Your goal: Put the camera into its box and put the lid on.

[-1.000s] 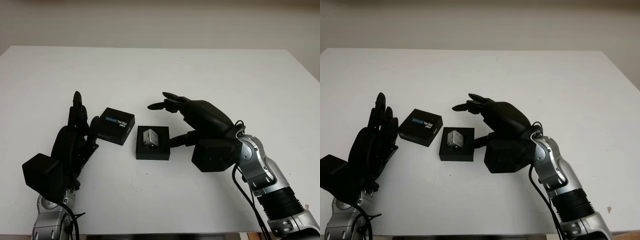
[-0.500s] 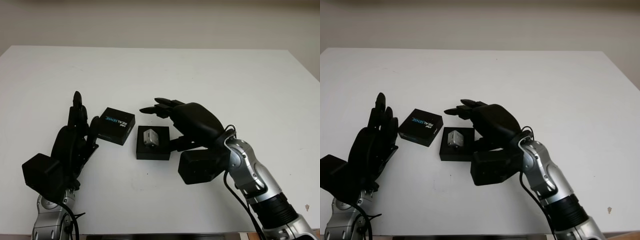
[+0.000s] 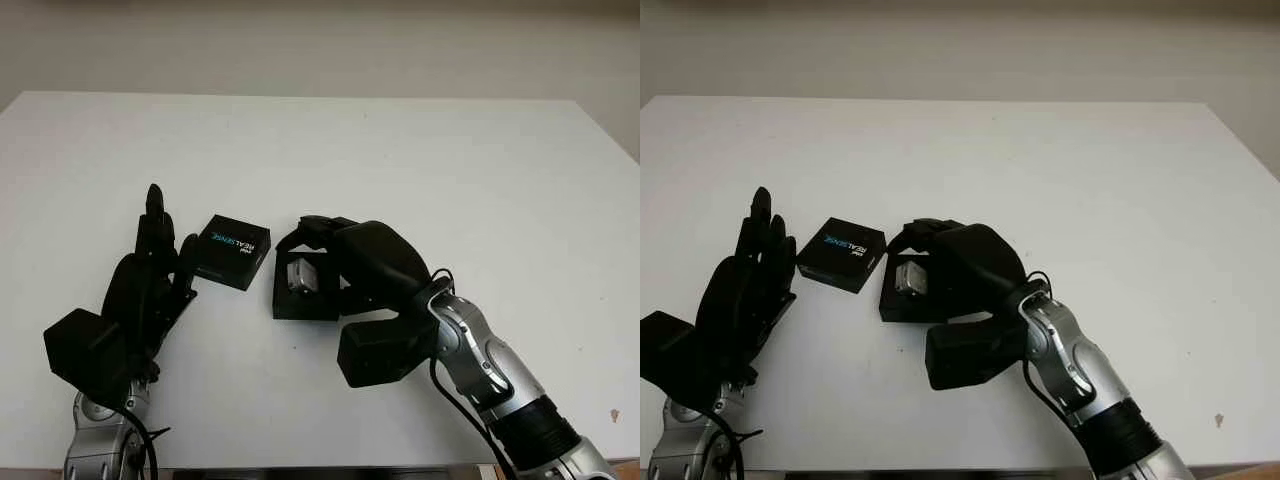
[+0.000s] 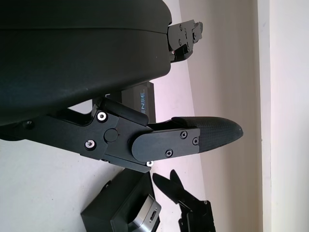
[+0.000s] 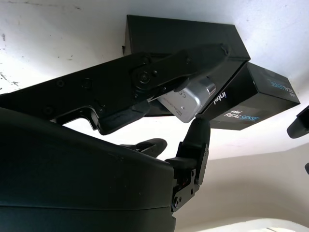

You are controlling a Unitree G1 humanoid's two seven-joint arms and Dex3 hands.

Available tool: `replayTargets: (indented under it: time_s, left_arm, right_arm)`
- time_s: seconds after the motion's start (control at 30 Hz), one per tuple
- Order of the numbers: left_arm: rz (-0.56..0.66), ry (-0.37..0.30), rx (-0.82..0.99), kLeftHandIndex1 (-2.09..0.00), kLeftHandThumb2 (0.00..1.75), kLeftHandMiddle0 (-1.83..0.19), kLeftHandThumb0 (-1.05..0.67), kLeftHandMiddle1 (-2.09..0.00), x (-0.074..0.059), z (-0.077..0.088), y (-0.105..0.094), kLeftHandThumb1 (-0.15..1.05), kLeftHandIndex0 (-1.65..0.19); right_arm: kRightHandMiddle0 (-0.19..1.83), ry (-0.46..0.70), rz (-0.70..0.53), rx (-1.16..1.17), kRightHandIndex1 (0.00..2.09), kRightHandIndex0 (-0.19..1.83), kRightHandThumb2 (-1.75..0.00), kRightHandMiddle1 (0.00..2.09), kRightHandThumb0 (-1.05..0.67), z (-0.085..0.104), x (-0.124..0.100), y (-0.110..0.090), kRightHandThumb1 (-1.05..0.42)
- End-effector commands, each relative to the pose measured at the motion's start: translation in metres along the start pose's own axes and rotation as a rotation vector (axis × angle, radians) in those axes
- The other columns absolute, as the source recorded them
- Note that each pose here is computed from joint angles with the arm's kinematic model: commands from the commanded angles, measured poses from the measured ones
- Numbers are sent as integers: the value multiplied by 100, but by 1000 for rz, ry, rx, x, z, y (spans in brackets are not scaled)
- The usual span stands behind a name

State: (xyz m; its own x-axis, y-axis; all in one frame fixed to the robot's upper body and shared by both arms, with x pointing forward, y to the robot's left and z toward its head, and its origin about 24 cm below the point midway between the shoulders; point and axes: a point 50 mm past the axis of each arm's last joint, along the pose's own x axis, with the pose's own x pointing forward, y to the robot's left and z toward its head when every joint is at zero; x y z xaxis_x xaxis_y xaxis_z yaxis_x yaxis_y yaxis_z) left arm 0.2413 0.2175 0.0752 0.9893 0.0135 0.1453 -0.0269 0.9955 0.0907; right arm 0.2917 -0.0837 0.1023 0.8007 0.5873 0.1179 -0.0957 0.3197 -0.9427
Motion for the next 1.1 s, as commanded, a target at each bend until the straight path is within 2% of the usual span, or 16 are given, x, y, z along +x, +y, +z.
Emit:
replayTargets:
  time_s: [0.0,0.2,0.33,0.5,0.7,0.9,1.07]
  left_arm:
    - [-4,-9,0,0,53,19,-73,0,-1,1,-1,105,19]
    - [-3,-7,-1,0,52,19,-74,0,-1,1,-1,105,19]
    - [-1,-5,-4,0,52,19,-73,0,-1,1,-1,105,19]
    - [1,-9,0,0,52,19,-74,0,0,1,-1,105,19]
    - [1,-8,-7,0,51,19,-74,0,0,2,-1,105,19]
    - [0,-6,3,0,51,19,-75,0,0,2,-2,105,19]
    - [-2,-13,-8,0,52,19,-74,0,-1,1,-1,105,19]
  right_arm:
    - [27,4,-16,-11,17,44,-5,100,-69,-2,2,-2,-95]
    - [29,33,-45,36,19,45,-5,103,-66,-8,3,-10,-94]
    - [16,52,-28,142,17,38,-6,101,-68,-12,4,-17,-96]
    - [17,52,-32,230,15,35,-5,76,-70,-13,4,-32,-93]
    - [19,36,-48,245,13,33,-5,57,-71,-9,3,-43,-89]
    - [22,30,-53,245,13,33,-5,52,-72,-5,2,-45,-88]
    - [24,40,-37,214,14,34,-5,52,-72,-5,2,-38,-87]
